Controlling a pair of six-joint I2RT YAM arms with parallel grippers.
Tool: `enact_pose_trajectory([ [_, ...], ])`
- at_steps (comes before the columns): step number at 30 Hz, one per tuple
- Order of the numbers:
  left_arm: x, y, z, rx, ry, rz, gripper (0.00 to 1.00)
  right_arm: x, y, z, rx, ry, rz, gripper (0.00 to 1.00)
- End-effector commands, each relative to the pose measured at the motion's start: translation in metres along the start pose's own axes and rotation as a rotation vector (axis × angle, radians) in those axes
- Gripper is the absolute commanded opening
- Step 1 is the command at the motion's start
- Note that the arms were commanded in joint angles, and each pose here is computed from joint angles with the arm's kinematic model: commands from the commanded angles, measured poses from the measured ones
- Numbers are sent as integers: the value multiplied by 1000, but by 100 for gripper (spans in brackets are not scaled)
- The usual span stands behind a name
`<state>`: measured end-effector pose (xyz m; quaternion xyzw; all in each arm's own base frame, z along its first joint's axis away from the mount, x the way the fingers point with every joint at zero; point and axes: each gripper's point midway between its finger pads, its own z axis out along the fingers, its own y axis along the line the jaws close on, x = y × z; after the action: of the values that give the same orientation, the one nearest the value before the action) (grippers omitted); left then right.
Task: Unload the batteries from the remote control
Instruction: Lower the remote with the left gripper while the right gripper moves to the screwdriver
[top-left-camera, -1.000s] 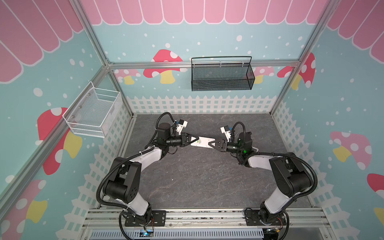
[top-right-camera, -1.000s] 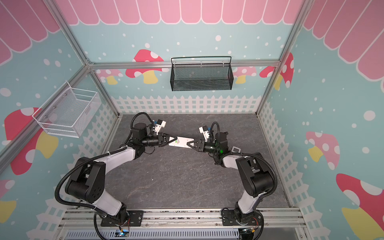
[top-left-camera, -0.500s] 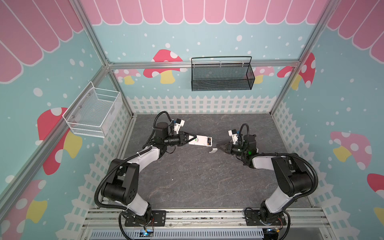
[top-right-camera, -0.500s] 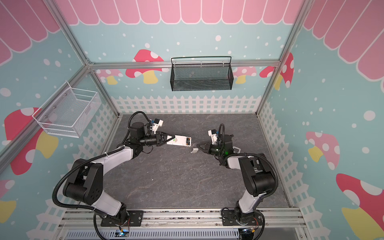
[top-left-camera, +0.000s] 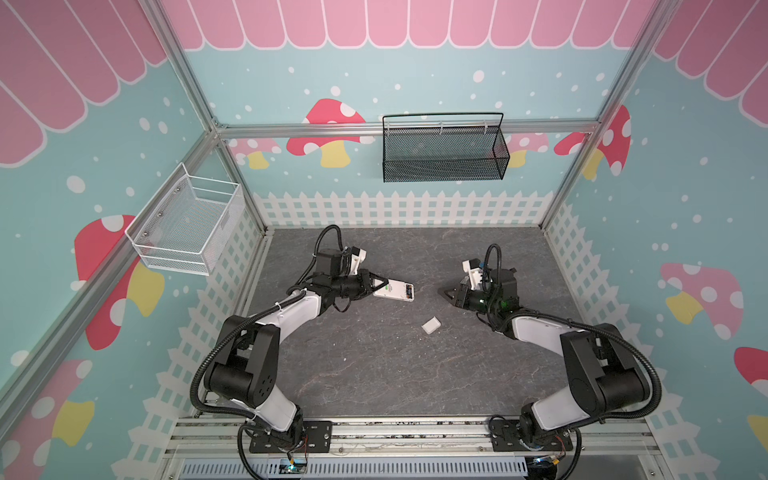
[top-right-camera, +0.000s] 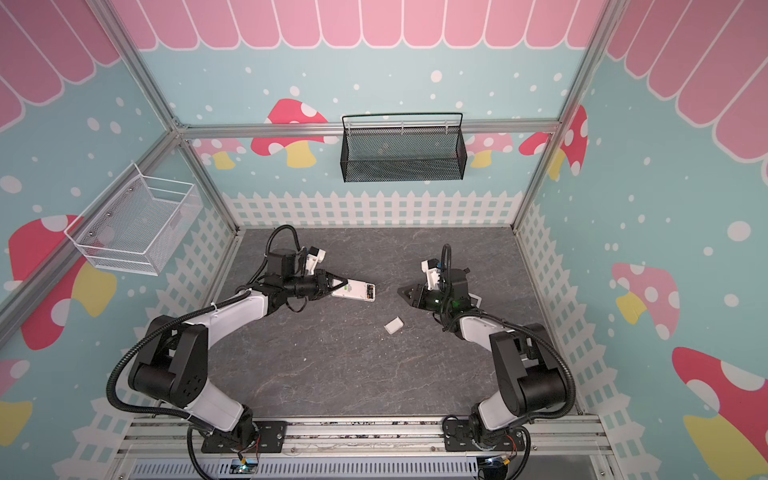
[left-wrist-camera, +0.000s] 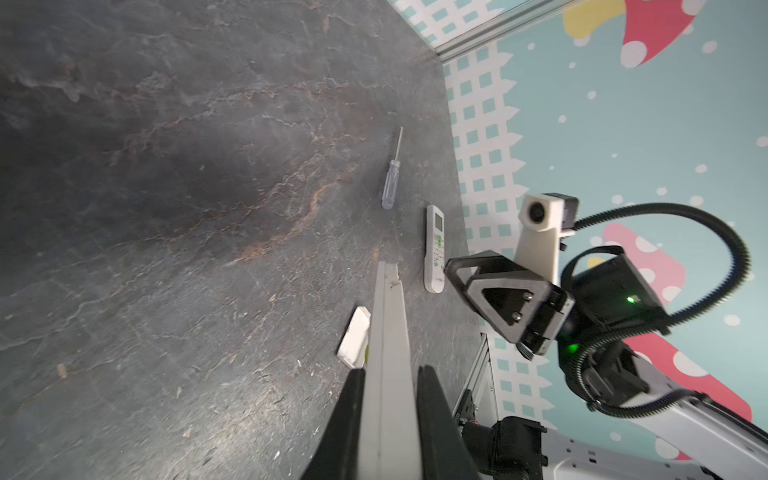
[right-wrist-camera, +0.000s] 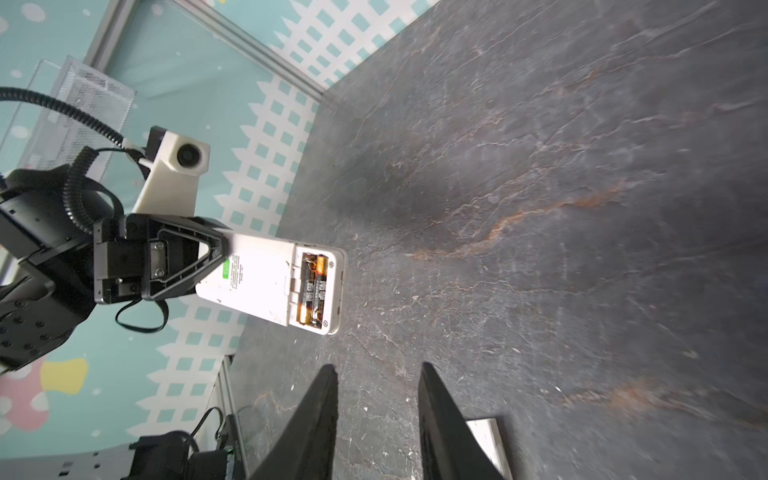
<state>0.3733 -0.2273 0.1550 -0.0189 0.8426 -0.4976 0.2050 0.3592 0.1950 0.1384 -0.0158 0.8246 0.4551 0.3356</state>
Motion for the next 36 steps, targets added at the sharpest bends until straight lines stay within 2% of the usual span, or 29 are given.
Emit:
enact_pose_trajectory([
  [1, 16, 27, 14, -78, 29, -40, 0, 4, -21, -15, 173, 5, -51, 37],
  [5, 28, 39, 27, -103, 58, -54, 0, 7, -50, -31, 391, 38, -59, 42],
  [9, 35, 49, 33, -129, 71, -86, 0, 10, -71, -39, 510, 44, -58, 46],
  [13, 38, 62, 34, -184, 70, -116, 4, 5, -89, -43, 627, 54, -22, 49],
  [21, 40, 84, 30, -295, 76, -120, 31, -21, -114, -38, 775, 3, 29, 57],
  [24, 37, 94, 22, -360, 49, -126, 46, -26, -124, -32, 811, -7, 51, 59],
  [31, 23, 114, -8, -534, -15, -70, 72, -27, -143, -15, 852, 21, 97, 57],
  [36, 9, 108, -24, -542, -65, -36, 83, -27, -155, -10, 899, 39, 102, 53],
])
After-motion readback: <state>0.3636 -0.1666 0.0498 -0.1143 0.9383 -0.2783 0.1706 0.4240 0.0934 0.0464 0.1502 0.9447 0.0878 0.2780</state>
